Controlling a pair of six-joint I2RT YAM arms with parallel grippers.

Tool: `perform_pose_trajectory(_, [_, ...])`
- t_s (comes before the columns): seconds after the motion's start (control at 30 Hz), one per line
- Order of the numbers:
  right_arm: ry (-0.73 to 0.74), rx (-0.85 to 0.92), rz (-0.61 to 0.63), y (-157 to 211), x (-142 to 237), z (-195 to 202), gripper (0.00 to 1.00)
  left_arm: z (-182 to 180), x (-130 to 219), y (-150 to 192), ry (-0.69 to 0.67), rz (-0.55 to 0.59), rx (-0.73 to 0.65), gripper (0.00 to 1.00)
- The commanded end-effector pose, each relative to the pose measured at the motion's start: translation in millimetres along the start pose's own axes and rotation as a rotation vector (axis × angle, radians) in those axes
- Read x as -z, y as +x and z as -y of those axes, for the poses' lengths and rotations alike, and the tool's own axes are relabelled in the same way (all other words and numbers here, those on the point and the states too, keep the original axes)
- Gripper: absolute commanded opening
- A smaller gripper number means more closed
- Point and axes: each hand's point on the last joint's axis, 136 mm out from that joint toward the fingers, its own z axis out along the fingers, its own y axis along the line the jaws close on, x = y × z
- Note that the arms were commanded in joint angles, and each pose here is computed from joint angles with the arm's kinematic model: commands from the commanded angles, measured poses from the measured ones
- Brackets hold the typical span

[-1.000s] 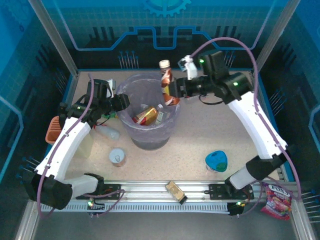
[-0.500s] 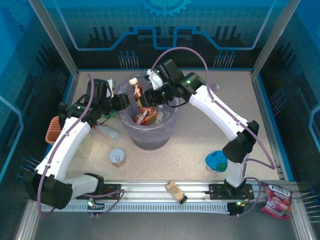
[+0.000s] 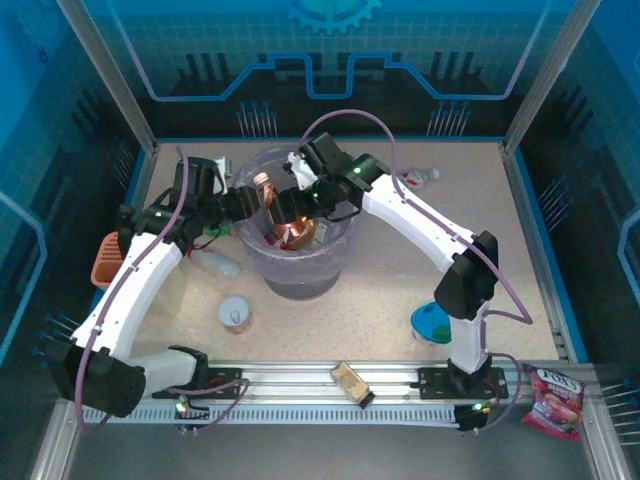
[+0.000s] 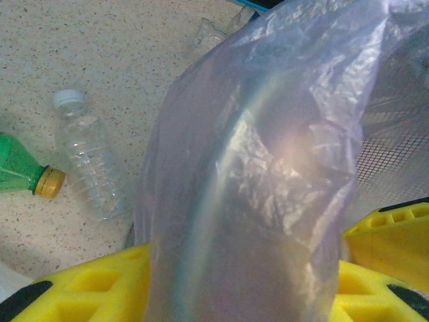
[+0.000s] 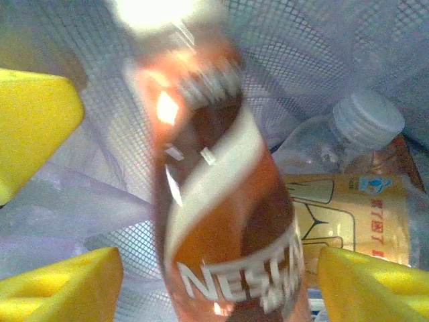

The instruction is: Put the plastic bottles in the bin

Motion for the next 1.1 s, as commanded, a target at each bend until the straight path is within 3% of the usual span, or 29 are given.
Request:
perform_pose_trajectory(0.0, [-0.001, 0.055, 0.022, -7, 12, -14, 0.8, 4, -8, 1, 0.018, -0.025, 0.005, 0.46])
perform_pose_trajectory(0.37, [0.044, 0.141, 0.097, -24, 57, -28, 0.88, 4, -6, 2, 0.018, -0.025, 0.005, 0.46])
perform_pose_trajectory(0.67, [0.082, 0.155, 0.21, -37, 108, -31, 0.88, 4, -7, 3, 0.02, -0.028, 0.004, 0.46])
perform_pose_trajectory(0.83, [0.149, 0.052, 0.288, -39, 156, 4, 0.88, 3, -6, 4, 0.017, -0.028, 0.002, 0.46])
perform_pose_trajectory(1.07, [0.278, -0.185, 0.366, -30, 186, 105, 0.87, 5, -8, 3, 0.031, -0.03, 0.008, 0.46])
